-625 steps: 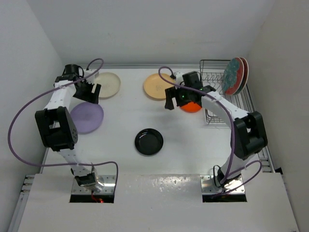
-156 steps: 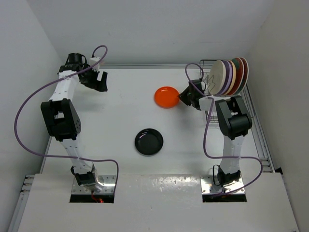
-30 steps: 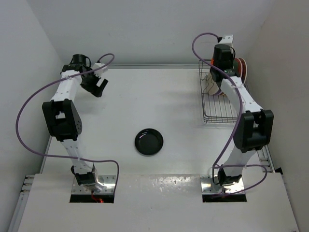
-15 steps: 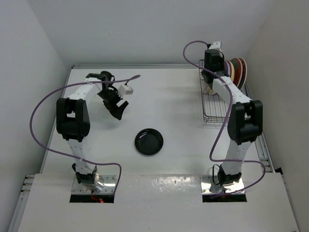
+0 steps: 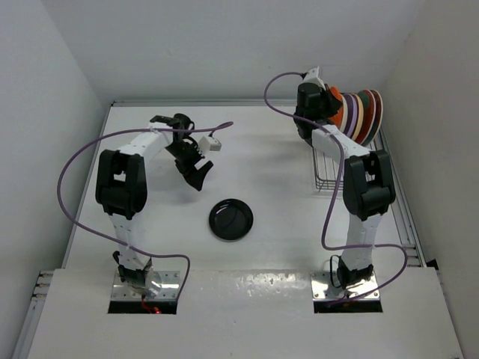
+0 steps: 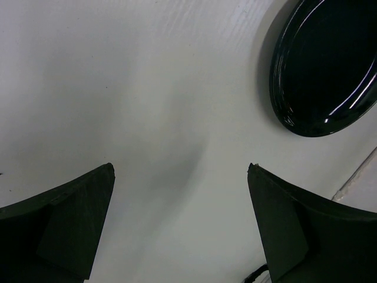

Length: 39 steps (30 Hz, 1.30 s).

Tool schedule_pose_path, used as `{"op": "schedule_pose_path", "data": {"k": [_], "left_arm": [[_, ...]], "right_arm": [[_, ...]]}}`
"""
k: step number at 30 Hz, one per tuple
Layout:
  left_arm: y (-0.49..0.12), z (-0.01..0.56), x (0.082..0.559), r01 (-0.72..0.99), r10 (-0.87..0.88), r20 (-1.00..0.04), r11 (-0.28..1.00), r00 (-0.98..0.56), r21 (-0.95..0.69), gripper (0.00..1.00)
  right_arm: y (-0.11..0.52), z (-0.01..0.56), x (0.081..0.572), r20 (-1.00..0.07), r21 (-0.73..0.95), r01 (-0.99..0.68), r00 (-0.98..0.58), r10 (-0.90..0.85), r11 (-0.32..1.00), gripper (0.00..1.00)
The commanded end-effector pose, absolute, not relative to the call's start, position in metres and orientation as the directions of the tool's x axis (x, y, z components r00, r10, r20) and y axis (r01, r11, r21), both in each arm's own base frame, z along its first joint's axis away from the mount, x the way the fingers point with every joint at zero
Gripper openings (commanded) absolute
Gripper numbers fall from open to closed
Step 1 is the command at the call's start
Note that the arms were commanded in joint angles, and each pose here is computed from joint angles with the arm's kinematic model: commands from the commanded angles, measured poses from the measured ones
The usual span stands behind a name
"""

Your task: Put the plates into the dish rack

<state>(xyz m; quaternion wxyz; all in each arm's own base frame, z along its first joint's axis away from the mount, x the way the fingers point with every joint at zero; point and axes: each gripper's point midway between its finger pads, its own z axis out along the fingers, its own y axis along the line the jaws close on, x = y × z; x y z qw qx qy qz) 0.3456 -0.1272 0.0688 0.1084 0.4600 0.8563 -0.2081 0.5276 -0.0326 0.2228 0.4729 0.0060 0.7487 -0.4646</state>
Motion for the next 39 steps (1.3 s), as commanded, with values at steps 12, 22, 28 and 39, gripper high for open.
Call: {"op": "schedule_pose_path", "data": {"k": [12, 22, 28, 39], "left_arm": [[-0.129, 0.072, 0.355, 0.834, 0.738, -0.388, 0.498, -0.552, -0.239, 1.0], [-0.118, 0.078, 0.36, 0.842, 0.765, -0.356, 0.508, -0.538, -0.18, 1.0], [-0.095, 0.1, 0.384, 0.829, 0.764, -0.348, 0.554, -0.544, -0.08, 1.0], [-0.066, 0.127, 0.357, 0.764, 0.673, -0.44, 0.643, -0.594, -0.047, 1.0]], "right_arm": [[-0.021, 0.153, 0.523, -0.754, -0.554, 0.396, -0.612, -0.24, 0.732, 0.0], [-0.005, 0.191, 0.521, -0.811, -0.42, 0.361, -0.561, -0.166, 0.833, 0.74], [0.071, 0.233, 0.483, -0.821, -0.18, -0.002, -0.55, -0.151, 0.984, 1.0], [0.268, 0.089, 0.311, -0.549, 0.431, -0.475, -0.813, -0.195, 0.767, 0.94]]}}
